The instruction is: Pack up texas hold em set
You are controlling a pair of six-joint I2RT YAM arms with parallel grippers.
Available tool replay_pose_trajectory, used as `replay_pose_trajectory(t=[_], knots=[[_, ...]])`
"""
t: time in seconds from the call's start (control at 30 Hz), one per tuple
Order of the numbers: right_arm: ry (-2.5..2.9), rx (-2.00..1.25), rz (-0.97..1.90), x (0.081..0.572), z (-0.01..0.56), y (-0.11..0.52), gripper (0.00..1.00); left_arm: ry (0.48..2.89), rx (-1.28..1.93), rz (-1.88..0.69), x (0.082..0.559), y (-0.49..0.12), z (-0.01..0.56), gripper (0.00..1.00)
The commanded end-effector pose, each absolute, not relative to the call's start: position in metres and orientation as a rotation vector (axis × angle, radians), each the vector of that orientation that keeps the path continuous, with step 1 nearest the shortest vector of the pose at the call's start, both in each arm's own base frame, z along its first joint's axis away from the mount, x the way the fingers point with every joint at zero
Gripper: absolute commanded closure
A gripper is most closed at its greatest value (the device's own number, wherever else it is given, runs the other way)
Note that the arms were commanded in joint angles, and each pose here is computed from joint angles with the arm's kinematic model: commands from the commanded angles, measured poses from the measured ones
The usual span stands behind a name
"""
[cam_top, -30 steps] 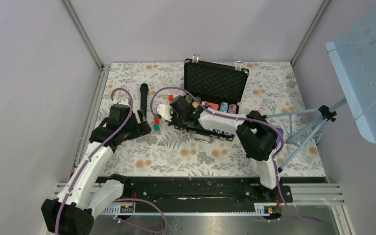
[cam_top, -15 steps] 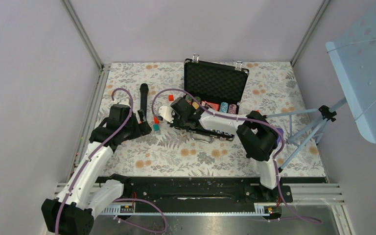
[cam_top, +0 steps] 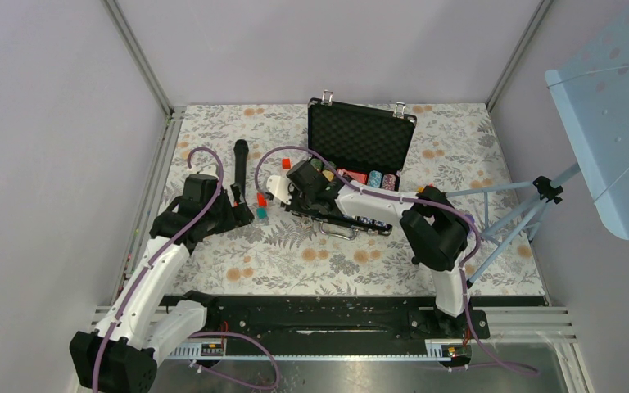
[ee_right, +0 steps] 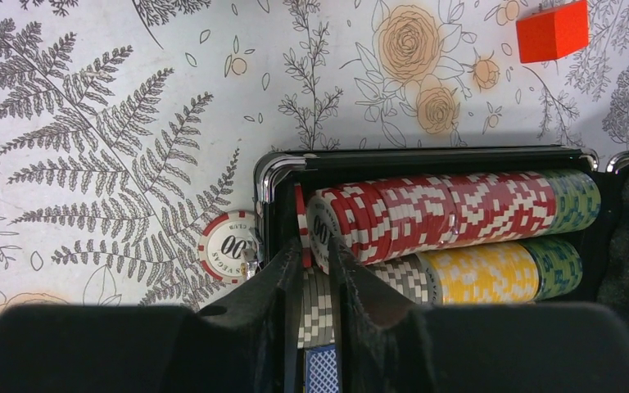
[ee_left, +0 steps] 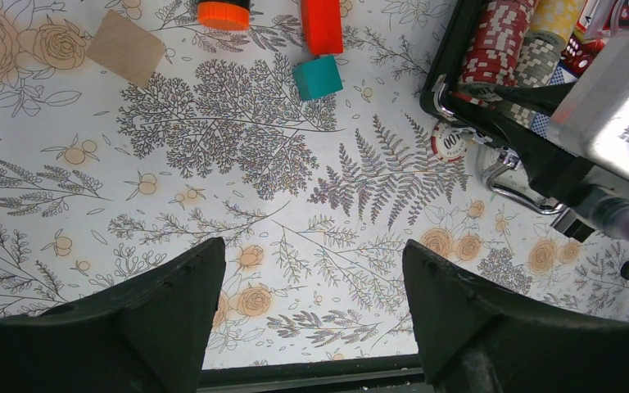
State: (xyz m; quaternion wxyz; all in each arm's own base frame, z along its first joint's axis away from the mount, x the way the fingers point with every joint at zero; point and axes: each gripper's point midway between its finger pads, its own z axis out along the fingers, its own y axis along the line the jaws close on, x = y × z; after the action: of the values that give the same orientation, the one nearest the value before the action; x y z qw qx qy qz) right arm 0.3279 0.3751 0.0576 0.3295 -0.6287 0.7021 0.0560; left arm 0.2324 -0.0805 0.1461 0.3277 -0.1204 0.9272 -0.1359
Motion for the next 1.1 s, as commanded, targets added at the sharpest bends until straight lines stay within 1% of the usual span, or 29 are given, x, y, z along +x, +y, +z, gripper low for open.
replay_pose_trajectory(t=[0.0,0.3,0.53,0.7,0.9,1.0,1.07], knots=[[1.768,-1.473,0.079,0.363,0.115,0.368,0.74,2.397,-0.298,-0.373,0.240,-0.082,0.150,0.21],[1.767,-1.446,0.203,0.352,0.123,0.379,0.74,2.400,-0.298,-0.375,0.239,-0.083,0.150,0.21],[1.791,-1.453,0.215,0.349,0.113,0.379,0.74,2.396,-0.299,-0.375,0.239,-0.082,0.150,0.21],[1.792,-1.402,0.229,0.349,0.121,0.378,0.74,2.400,-0.296,-0.374,0.239,-0.083,0.149,0.21],[1.852,-1.159,0.314,0.344,0.143,0.367,0.74,2.428,-0.284,-0.393,0.239,-0.087,0.144,0.22],[1.934,-0.923,0.360,0.341,0.149,0.352,0.71,2.434,-0.277,-0.417,0.240,-0.091,0.144,0.22],[1.979,-0.858,0.400,0.330,0.148,0.345,0.69,2.434,-0.281,-0.448,0.241,-0.095,0.144,0.22]])
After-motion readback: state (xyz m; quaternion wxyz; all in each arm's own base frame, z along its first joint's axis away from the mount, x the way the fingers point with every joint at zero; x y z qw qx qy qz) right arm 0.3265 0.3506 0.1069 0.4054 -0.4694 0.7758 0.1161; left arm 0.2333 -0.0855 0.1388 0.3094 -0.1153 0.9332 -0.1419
